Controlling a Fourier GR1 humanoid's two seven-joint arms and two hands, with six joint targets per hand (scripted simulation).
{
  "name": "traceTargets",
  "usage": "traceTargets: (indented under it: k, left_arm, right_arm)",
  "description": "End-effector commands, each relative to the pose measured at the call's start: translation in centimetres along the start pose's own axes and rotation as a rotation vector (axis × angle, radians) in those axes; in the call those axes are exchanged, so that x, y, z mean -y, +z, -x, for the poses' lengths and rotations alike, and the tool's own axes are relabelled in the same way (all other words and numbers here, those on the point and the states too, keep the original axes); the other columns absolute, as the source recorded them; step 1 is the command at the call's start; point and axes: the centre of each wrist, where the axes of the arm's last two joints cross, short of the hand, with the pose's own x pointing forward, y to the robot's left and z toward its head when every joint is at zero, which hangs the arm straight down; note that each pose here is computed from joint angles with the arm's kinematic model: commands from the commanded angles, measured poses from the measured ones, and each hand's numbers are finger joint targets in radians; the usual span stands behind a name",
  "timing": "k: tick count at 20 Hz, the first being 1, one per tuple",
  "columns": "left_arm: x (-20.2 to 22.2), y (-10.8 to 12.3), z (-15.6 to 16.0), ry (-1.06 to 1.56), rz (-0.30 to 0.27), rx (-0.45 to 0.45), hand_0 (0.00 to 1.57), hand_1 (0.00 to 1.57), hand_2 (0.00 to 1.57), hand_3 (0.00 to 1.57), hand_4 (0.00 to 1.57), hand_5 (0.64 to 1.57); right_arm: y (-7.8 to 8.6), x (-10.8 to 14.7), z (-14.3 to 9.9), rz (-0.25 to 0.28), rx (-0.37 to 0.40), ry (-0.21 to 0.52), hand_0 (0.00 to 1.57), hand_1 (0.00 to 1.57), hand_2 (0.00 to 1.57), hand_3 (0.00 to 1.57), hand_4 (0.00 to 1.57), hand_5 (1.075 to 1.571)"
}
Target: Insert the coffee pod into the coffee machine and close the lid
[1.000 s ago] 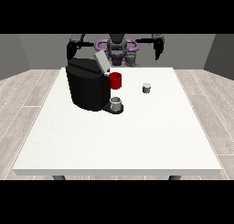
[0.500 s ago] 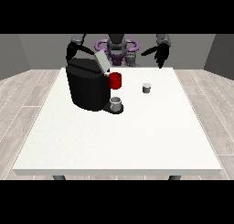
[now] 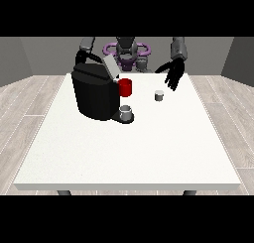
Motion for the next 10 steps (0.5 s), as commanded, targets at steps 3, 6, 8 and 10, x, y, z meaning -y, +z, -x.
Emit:
traceTargets:
  k: [3, 6, 8, 10]
  left_arm:
    - [0.0, -1.5, 2.0, -0.071, 0.022, -0.036, 0.0, 0.0, 0.0, 0.0, 0.0, 1.571]
    - [0.3, -3.3, -0.7, -0.143, 0.015, -0.029, 0.0, 0.0, 0.0, 0.0, 0.0, 1.571]
    - [1.7, -3.2, 1.2, -0.145, 0.045, -0.071, 0.0, 0.0, 0.29, 0.0, 0.0, 1.571]
    - [1.8, -4.3, -0.3, -0.186, -0.038, -0.005, 0.26, 0.26, 0.59, 0.25, 0.0, 1.571]
  right_arm:
    - [-1.1, -0.6, -1.1, -0.029, 0.014, 0.004, 0.0, 0.0, 0.0, 0.0, 0.0, 1.571]
    - [-2.8, -0.7, -0.7, -0.014, 0.004, -0.049, 0.0, 0.0, 0.0, 0.0, 0.0, 1.571]
    - [-2.1, -1.6, -0.6, -0.02, -0.056, -0.005, 0.0, 0.0, 0.0, 0.0, 0.0, 1.571]
    - [-3.4, -0.5, -0.7, -0.007, 0.015, -0.02, 0.0, 0.0, 0.0, 0.0, 0.0, 1.571]
